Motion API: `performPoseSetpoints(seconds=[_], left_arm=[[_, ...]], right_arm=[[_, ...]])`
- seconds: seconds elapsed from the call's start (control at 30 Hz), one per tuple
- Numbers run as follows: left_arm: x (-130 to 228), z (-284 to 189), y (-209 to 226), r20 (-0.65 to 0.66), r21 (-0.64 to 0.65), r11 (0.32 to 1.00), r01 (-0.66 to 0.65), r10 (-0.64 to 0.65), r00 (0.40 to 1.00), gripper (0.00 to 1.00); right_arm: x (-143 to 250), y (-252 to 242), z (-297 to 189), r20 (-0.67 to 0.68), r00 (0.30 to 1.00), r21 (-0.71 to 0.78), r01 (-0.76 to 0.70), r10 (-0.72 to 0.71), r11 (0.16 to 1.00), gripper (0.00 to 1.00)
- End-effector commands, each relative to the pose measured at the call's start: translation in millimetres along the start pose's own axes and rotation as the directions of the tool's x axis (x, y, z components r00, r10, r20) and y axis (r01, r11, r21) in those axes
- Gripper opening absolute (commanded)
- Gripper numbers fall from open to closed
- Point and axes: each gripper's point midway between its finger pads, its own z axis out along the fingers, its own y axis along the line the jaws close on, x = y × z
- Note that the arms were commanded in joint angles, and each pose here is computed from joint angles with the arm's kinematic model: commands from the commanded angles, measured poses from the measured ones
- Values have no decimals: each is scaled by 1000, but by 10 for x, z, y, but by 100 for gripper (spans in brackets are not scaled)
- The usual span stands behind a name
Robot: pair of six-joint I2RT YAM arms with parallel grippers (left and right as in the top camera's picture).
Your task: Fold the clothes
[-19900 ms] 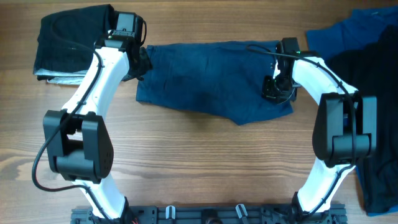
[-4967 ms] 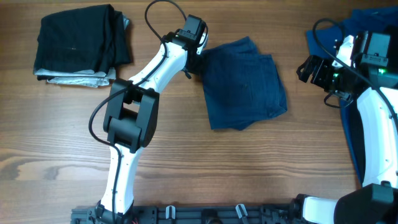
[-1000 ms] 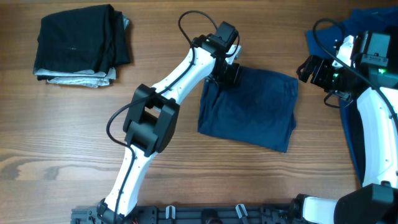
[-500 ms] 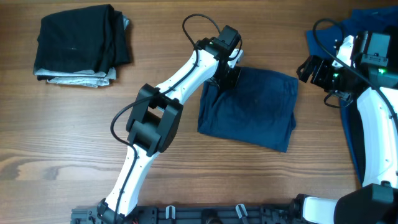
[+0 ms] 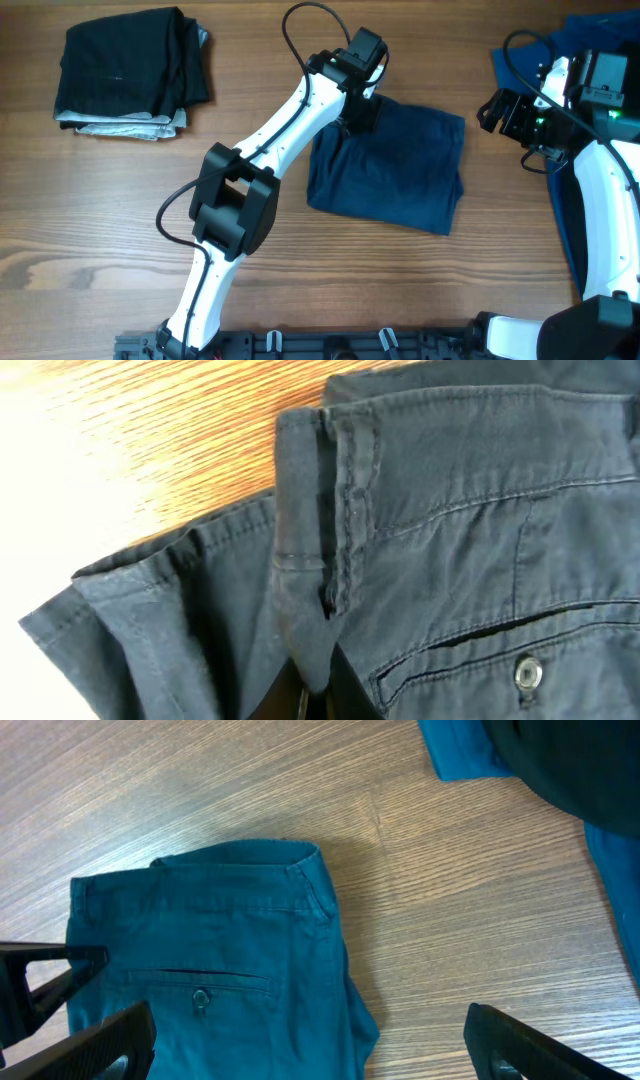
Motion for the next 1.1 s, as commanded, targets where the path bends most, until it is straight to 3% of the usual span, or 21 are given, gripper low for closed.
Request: performPoseSetpoints(seconds=[0.0,0.37,0.67,0.8,0.83,1.07], left_arm=[[-107,-236,168,50,-67,998,11,-7,999,4],[-225,-645,174,129,-50,998,48,-41,991,4],[-196,-667,405,113,-76,990,118,-109,988,4],[-207,-670,441,121,-95,988,125,-113,986,4],[-212,-670,443,124,-96,987,127,-115,986,4],[-142,-402,265,59,-14,994,112,-111,992,5]], right_arm=[[8,-40,34,-7,1000,19,-9,9,1000,100],[12,-29,34,-9,1000,13,-11,11,1000,100],[55,83,41,-31,999,-54,27,-28,998,99],[64,64,113,-48,998,-51,24,-26,998,58],[81,47,171,-66,997,-48,26,-29,998,55],[231,-86,609,-194,981,-25,-2,-3,1000,54]])
